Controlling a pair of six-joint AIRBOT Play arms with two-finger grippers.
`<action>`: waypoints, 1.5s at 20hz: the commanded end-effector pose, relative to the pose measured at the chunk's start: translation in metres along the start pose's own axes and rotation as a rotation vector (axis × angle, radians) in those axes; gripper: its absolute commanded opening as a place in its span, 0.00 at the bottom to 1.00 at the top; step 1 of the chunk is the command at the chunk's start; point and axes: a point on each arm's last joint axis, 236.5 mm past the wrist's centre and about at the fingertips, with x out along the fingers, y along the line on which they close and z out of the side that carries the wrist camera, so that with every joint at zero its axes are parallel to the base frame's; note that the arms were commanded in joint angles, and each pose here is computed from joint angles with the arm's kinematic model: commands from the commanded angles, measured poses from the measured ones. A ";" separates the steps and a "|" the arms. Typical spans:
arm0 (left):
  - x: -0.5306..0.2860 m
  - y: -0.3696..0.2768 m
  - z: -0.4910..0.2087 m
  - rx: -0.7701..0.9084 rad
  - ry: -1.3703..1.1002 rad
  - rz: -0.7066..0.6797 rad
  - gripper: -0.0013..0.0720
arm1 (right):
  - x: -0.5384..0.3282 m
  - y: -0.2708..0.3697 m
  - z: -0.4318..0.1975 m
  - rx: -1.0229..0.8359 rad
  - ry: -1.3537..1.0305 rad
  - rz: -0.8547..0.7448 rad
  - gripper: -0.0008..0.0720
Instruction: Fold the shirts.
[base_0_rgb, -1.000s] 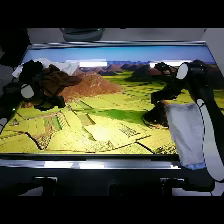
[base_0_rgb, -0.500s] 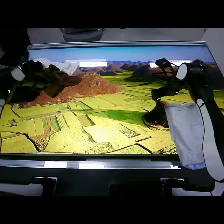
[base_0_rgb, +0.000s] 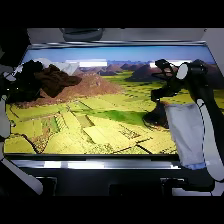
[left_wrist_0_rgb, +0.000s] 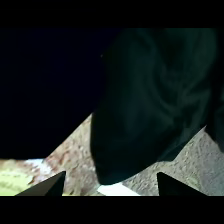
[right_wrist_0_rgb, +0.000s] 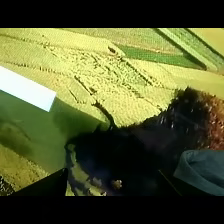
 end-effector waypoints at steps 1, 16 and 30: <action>0.026 -0.033 0.018 0.022 -0.079 -0.177 1.00 | 0.000 0.001 -0.001 -0.023 0.005 0.005 0.92; -0.123 -0.156 0.024 0.358 -0.323 -0.385 0.05 | -0.031 -0.020 -0.008 -0.171 0.005 -0.107 0.91; -0.338 -0.302 -0.342 1.122 -0.063 -0.713 0.05 | -0.315 -0.015 -0.061 -0.159 -0.511 -0.489 0.91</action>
